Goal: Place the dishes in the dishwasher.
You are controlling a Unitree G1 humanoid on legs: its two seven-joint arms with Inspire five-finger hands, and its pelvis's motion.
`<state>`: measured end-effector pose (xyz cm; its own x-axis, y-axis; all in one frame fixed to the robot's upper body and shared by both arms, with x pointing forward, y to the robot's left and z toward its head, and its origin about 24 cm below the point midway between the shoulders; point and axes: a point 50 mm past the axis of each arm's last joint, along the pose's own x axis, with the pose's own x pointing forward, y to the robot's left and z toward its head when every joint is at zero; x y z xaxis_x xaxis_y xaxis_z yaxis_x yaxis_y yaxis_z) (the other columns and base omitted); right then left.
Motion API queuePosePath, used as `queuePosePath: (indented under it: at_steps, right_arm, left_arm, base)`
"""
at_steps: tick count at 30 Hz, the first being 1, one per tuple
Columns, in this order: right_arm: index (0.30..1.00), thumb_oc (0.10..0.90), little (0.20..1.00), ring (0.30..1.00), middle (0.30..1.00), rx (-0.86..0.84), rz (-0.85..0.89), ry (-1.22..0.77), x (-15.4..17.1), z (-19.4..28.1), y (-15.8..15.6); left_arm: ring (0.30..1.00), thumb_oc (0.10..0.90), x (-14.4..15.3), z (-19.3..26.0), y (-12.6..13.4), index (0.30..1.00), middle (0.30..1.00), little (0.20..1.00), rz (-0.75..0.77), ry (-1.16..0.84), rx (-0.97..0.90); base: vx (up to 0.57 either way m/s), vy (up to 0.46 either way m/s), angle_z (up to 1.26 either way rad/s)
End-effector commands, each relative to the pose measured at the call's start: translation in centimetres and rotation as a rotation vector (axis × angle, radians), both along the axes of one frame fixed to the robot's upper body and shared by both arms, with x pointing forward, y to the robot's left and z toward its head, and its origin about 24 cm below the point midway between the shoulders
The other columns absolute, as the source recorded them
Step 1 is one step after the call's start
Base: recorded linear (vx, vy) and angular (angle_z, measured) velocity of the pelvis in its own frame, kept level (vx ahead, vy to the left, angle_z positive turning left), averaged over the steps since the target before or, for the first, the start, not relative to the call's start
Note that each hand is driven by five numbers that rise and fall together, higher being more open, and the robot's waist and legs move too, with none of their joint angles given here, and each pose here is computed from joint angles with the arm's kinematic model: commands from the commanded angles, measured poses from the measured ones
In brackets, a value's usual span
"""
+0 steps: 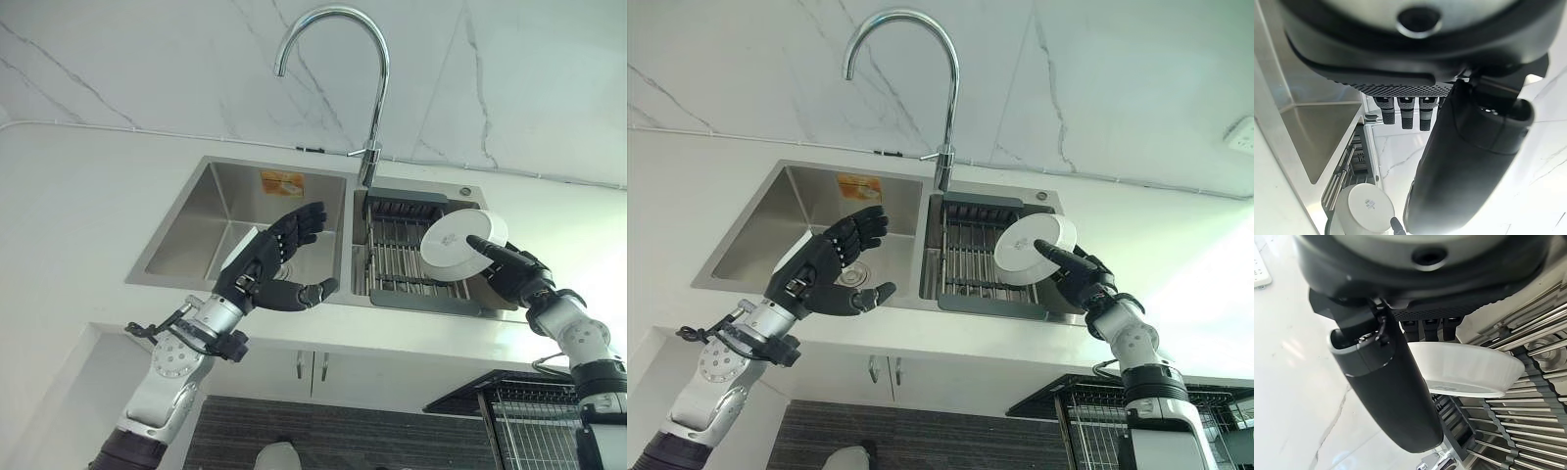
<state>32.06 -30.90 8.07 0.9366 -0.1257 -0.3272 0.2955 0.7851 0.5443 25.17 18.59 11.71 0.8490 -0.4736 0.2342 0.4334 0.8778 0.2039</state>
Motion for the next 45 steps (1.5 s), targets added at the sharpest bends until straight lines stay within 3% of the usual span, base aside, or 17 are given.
queuePosePath:
  at_steps: [1, 14, 16, 17, 18, 32, 40, 45]
  right_arm:
    - [0.9, 0.8, 0.9, 0.9, 0.9, -0.09, -0.004, -0.236, 1.8, 7.7, -2.0]
    - [0.9, 0.8, 0.9, 0.9, 0.9, -0.148, 0.003, -0.164, 2.3, 8.1, -2.9]
    - [0.582, 0.588, 0.582, 0.582, 0.582, -0.165, 0.004, -0.151, 2.3, 8.2, -3.2]
    - [0.476, 0.518, 0.476, 0.476, 0.476, -0.168, 0.006, -0.146, 2.4, 8.0, -3.1]
    - [0.3, 0.4, 0.3, 0.3, 0.3, -0.163, 0.01, -0.142, 2.4, 8.0, -3.0]
    - [0.3, 0.4, 0.3, 0.3, 0.3, -0.184, -0.053, -0.115, 3.5, 8.1, -2.9]
    - [0.3, 0.4, 0.3, 0.3, 0.3, -0.226, -0.089, -0.293, 3.9, 11.1, -2.1]
    - [0.3, 0.4, 0.3, 0.3, 0.3, -0.25, -0.074, -0.504, 3.1, 14.3, -0.4]
  left_arm:
    - [0.9, 0.8, 0.0, 4.4, -1.7, 0.9, 0.9, 0.9, -0.102, -0.204, -0.086]
    - [0.9, 0.8, 0.1, 4.1, -1.8, 0.9, 0.9, 0.9, -0.115, -0.176, -0.08]
    - [0.9, 0.8, 0.1, 4.0, -1.8, 0.9, 0.9, 0.9, -0.117, -0.169, -0.079]
    - [0.9, 0.8, 0.1, 3.9, -1.9, 0.9, 0.9, 0.9, -0.119, -0.167, -0.078]
    - [0.9, 0.8, 0.2, 3.9, -1.9, 0.9, 0.9, 0.9, -0.122, -0.163, -0.077]
    - [0.9, 0.8, 0.4, 3.5, -2.6, 0.9, 0.9, 0.9, -0.166, -0.124, -0.062]
    - [0.9, 0.8, 0.2, 3.5, -2.3, 0.9, 0.9, 0.9, -0.162, -0.126, -0.042]
    - [0.9, 0.8, -0.6, 3.8, -1.6, 0.9, 0.9, 0.9, -0.133, -0.174, -0.083]
  base:
    - [0.0, 0.0, 0.0]
    - [0.0, 0.0, 0.0]
    - [0.0, 0.0, 0.0]
    - [0.0, 0.0, 0.0]
    - [0.0, 0.0, 0.0]
    - [0.0, 0.001, 0.01]
    - [-0.01, -0.075, -0.01]
    - [-0.01, -0.162, -0.02]
